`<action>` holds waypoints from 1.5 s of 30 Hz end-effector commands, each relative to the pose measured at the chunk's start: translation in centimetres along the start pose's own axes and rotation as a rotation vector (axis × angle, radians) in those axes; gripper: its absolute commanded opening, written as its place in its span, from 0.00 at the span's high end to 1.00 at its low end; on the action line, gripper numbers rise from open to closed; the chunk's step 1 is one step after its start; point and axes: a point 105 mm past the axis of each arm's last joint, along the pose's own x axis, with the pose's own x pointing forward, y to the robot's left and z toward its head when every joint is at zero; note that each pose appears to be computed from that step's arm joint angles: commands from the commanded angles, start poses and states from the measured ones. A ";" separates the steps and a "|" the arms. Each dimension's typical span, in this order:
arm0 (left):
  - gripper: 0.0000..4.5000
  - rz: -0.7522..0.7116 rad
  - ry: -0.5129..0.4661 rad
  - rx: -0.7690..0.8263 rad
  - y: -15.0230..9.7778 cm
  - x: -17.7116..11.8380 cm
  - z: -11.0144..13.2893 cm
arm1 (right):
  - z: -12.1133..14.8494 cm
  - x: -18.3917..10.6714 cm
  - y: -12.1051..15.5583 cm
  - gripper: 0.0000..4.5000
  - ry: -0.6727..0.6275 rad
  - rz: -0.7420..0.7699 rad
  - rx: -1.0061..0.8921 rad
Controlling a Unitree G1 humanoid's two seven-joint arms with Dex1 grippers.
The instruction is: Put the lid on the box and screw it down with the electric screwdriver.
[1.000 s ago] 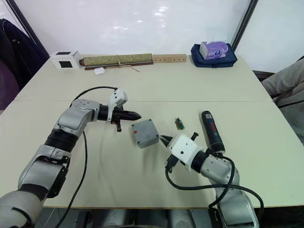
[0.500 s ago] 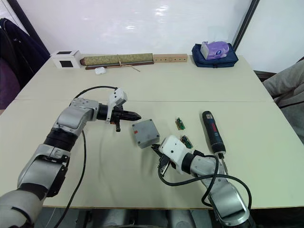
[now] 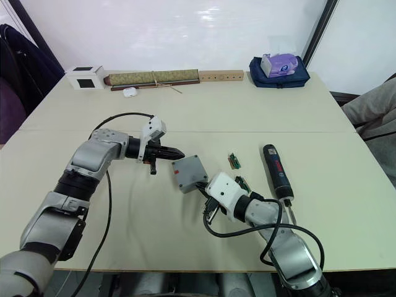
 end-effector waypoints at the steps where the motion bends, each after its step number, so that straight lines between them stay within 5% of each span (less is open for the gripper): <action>1: 1.00 -0.020 -0.011 0.043 -0.4 0.3 0.9 | 1.0 0.2 -0.1 0.98 -0.041 -0.006 -0.018; 45: 1.00 -0.023 0.002 0.043 -0.5 0.8 0.4 | 1.1 0.3 -0.7 0.98 -0.030 -0.035 -0.024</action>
